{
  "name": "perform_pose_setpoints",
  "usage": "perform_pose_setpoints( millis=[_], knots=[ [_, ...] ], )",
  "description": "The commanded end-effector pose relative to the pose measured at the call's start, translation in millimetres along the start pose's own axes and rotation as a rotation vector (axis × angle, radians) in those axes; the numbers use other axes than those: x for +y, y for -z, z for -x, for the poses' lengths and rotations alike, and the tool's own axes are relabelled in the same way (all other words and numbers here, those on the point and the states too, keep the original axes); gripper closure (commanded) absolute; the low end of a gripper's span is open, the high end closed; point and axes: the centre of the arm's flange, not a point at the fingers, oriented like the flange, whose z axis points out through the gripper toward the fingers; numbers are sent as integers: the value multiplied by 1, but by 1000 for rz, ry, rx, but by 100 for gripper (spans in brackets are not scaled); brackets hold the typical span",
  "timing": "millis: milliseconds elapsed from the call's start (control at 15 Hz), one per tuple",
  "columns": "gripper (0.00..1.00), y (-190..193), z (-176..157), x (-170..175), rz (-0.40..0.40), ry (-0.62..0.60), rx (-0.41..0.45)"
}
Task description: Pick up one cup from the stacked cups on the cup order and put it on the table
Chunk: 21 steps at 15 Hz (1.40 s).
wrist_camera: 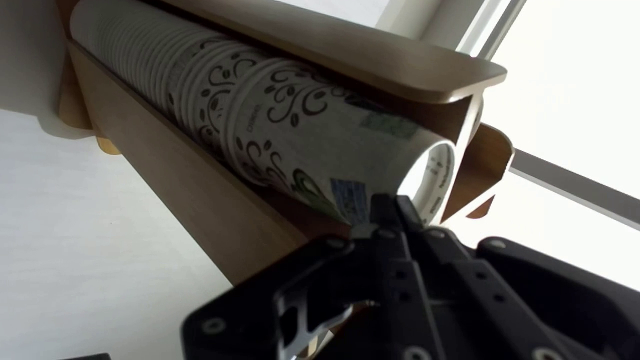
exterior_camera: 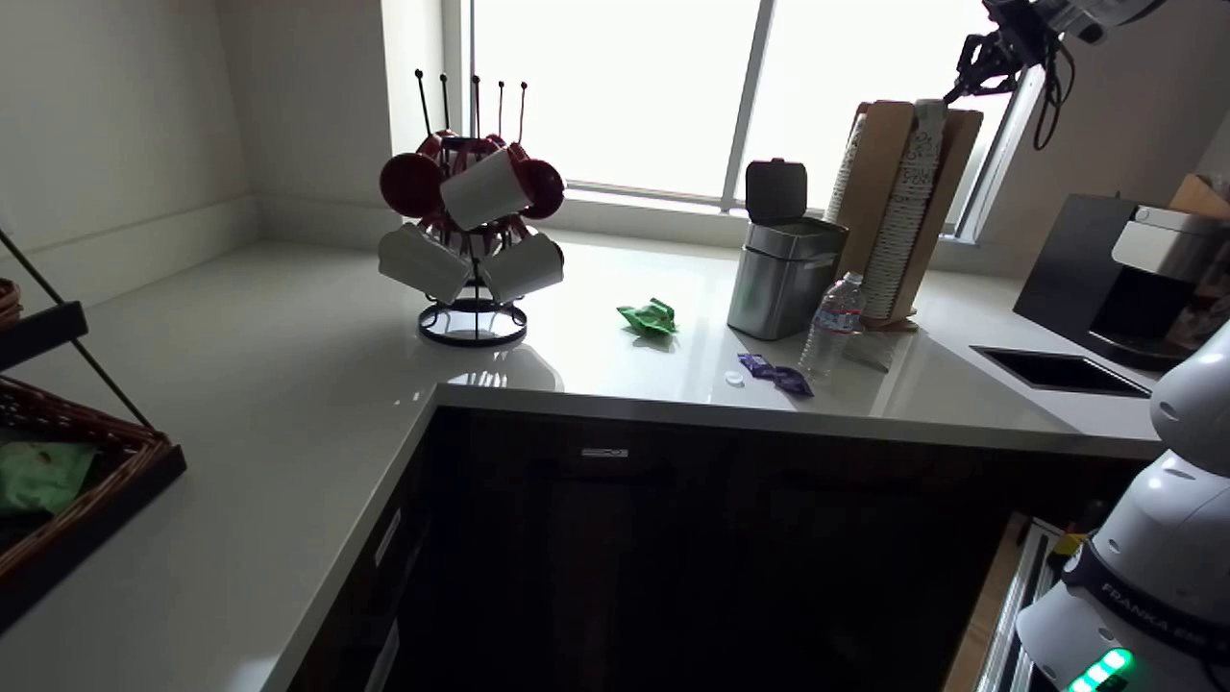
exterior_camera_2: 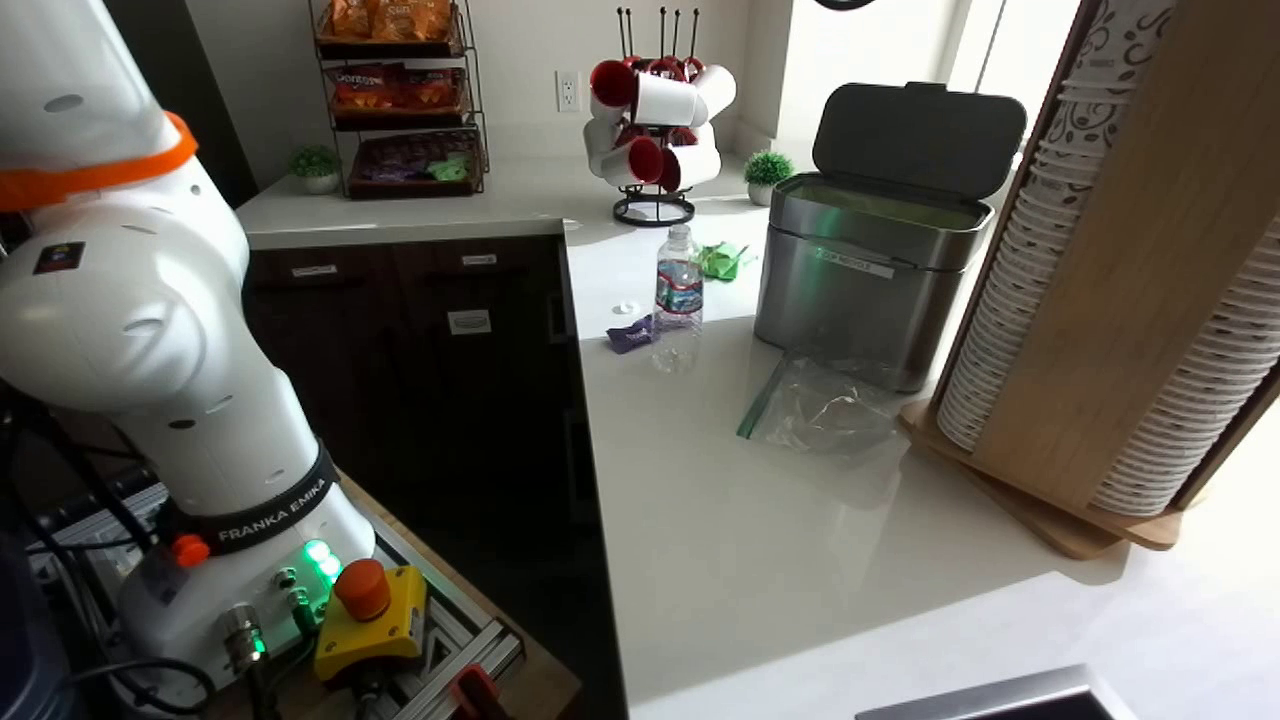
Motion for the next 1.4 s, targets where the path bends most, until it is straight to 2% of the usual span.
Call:
perform_pose_setpoints(
  millis=[0,267,1000,1333],
  knots=[
    [99,10,1,1,-21,6,-7],
    [99,20,1,1,-36,9,-3],
    [99,80,6,-1,-109,54,33],
    [99,94,7,0,-121,70,42]
  ],
)
